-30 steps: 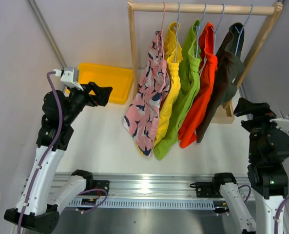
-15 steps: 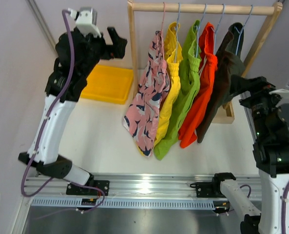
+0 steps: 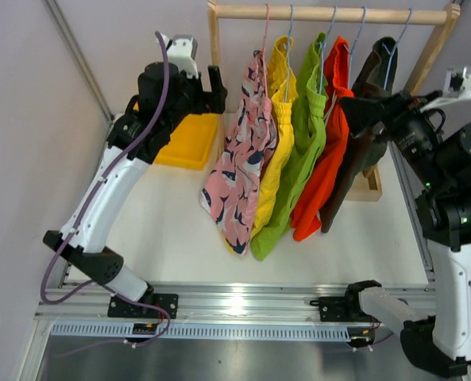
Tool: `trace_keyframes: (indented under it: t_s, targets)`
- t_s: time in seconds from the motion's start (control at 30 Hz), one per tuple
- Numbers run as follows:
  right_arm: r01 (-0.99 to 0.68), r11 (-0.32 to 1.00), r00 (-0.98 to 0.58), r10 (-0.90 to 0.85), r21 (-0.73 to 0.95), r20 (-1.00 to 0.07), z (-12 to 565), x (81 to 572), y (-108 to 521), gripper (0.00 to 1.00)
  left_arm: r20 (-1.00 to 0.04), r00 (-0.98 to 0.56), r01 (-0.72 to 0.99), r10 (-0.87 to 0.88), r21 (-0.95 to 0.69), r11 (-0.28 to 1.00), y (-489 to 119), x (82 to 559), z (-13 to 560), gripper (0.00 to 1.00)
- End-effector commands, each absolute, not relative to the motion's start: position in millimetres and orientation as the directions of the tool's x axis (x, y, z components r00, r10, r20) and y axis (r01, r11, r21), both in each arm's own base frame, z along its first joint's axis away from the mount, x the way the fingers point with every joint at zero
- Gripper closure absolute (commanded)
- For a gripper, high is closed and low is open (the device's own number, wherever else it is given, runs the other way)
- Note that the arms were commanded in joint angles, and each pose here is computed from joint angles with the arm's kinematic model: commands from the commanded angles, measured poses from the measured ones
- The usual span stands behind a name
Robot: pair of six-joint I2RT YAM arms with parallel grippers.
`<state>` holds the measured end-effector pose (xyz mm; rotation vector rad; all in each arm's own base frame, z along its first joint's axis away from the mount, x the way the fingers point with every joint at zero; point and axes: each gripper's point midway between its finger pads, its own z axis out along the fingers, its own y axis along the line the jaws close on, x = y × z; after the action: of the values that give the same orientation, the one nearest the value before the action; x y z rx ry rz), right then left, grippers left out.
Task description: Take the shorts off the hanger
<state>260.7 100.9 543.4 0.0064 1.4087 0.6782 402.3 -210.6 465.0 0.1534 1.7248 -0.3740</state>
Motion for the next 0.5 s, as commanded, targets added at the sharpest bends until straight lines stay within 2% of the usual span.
trace_keyframes:
  t_s: [0.0,0.03,0.07,0.1,0.13,0.2,0.23,0.47]
  targets:
    - [-0.611,0.732,0.066,0.427,0.301,-0.902,597,261,145,0.04,-0.980,-0.113,0.284,-0.166,-0.192,0.940,-192,375,484,0.01]
    - [-0.622,0.725,0.063,0.421,0.295,-0.905,602,266,155,0.05,-0.980,-0.095,0.280,-0.177,-0.197,0.940,-183,365,490,0.01]
    - [-0.629,0.724,0.062,0.411,0.284,-0.909,606,270,166,0.05,-0.979,-0.139,0.259,-0.151,-0.183,0.948,-182,366,464,0.01]
    - [-0.667,0.703,0.051,0.374,0.247,-0.926,610,274,196,0.06,-0.979,-0.136,0.252,-0.152,-0.182,0.950,-178,363,462,0.01]
    - [-0.629,0.736,0.061,0.367,0.250,-0.928,611,285,202,0.07,-0.979,-0.107,0.255,-0.171,-0.193,0.947,-170,351,472,0.01]
    - [-0.649,0.735,0.068,0.314,0.197,-0.947,609,288,234,0.09,-0.977,-0.147,0.239,-0.152,-0.185,0.953,-166,346,444,0.01]
    - [-0.620,0.760,0.071,0.302,0.196,-0.951,606,307,246,0.09,-0.976,-0.157,0.237,-0.150,-0.184,0.954,-165,344,434,0.01]
    - [-0.535,0.829,0.112,0.261,0.163,-0.959,591,362,286,0.14,-0.969,-0.193,0.260,-0.154,-0.202,0.944,-151,309,400,0.01]
